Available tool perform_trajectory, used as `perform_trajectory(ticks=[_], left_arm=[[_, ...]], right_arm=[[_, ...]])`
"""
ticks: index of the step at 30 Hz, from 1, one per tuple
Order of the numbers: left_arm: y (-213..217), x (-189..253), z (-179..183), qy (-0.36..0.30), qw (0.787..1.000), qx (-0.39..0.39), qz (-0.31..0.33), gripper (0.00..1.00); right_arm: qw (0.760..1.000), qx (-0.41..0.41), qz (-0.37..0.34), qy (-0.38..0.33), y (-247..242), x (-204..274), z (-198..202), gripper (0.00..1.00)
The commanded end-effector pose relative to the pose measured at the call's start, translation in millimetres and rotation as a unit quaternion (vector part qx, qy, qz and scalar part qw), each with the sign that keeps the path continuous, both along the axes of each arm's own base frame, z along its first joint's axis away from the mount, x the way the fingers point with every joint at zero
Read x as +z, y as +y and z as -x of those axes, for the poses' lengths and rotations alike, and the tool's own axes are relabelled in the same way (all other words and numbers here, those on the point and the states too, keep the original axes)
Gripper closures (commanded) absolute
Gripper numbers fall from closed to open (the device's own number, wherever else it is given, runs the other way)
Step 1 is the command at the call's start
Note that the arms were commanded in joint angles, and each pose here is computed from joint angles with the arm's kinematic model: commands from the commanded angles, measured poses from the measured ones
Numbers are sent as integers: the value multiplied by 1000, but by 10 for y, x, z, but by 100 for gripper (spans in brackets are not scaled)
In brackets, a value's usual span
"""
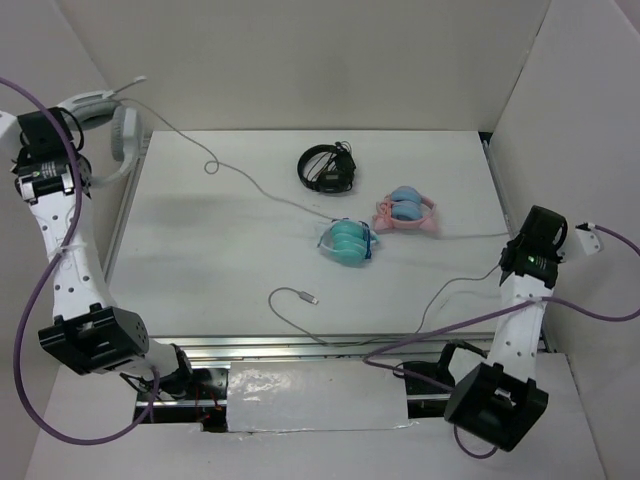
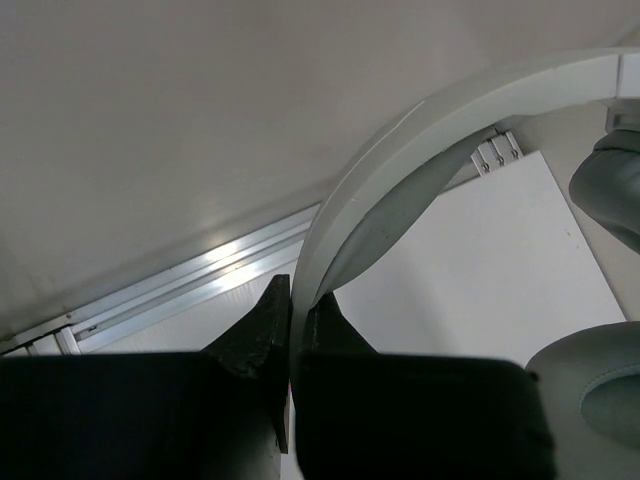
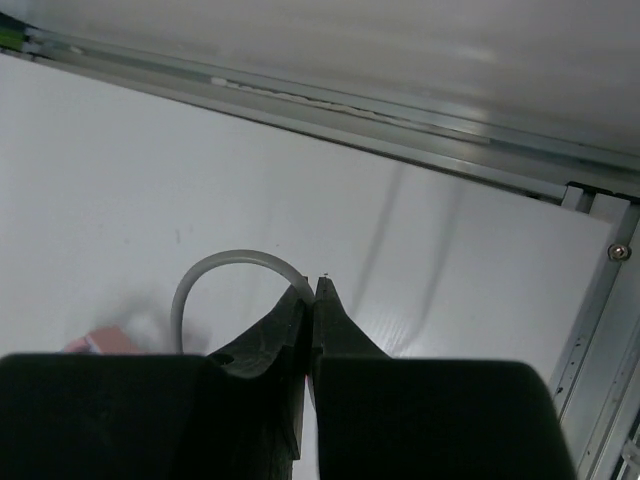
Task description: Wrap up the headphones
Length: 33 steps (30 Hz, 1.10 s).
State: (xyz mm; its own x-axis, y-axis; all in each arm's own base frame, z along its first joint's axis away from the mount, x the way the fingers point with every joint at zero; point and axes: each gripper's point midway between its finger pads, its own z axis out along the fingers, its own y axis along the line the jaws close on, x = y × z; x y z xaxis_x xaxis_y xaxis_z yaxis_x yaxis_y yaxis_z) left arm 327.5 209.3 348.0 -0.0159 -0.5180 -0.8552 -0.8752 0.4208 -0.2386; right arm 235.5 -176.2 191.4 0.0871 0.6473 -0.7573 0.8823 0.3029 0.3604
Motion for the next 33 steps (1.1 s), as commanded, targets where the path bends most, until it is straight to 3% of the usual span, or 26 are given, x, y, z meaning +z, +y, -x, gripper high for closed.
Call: perform_trajectory(ticks=[1, 7, 9, 15, 16, 18, 19, 20, 21, 23, 27, 28, 30, 33], left_arm=[[140, 510, 47, -89, 996, 15, -18, 100], [198, 601, 100, -107, 994, 3, -11, 100], [117, 718, 31, -134, 990, -26, -16, 100], [-508, 765, -205, -190, 967, -168, -2, 100], [-723, 795, -282, -203, 954, -220, -3, 100], [-903, 776, -325, -203, 946, -254, -6, 100], [-1092, 808, -335, -206, 938, -279, -5, 100], [-1142, 807, -329, -206, 937, -281, -7, 100], [-1199, 790, -322, -206, 936, -284, -6, 100], [-1419, 877, -294, -220, 925, -310, -16, 100], [-1866, 1050, -249, -237, 893, -382, -27, 100], [-1972, 1097, -247, -239, 881, -407, -33, 100], [-2240, 1231, -228, -255, 850, -460, -37, 100], [-2487, 1345, -213, -269, 824, -498, -28, 100]], right_arm=[[999, -11, -30, -8, -154, -83, -75, 100], [998, -17, -65, -8, -339, -261, -36, 99], [998, 16, -56, -32, -246, -196, -130, 83], [984, 160, -38, -73, 407, -112, -542, 67], [976, 202, -18, -81, 653, -38, -641, 65], [962, 258, 15, -87, 929, 58, -720, 51], [936, 337, 57, -86, 1271, 127, -743, 50], [914, 380, 85, -117, 1470, 281, -809, 1], [894, 415, 103, -134, 1649, 368, -816, 0], [816, 526, 155, -183, 2188, 571, -792, 0], [709, 624, 219, -245, 2812, 790, -725, 0], [665, 644, 267, -269, 2940, 937, -722, 0], [600, 698, 265, -288, 3344, 950, -705, 0], [536, 763, 236, -273, 3875, 913, -783, 0]])
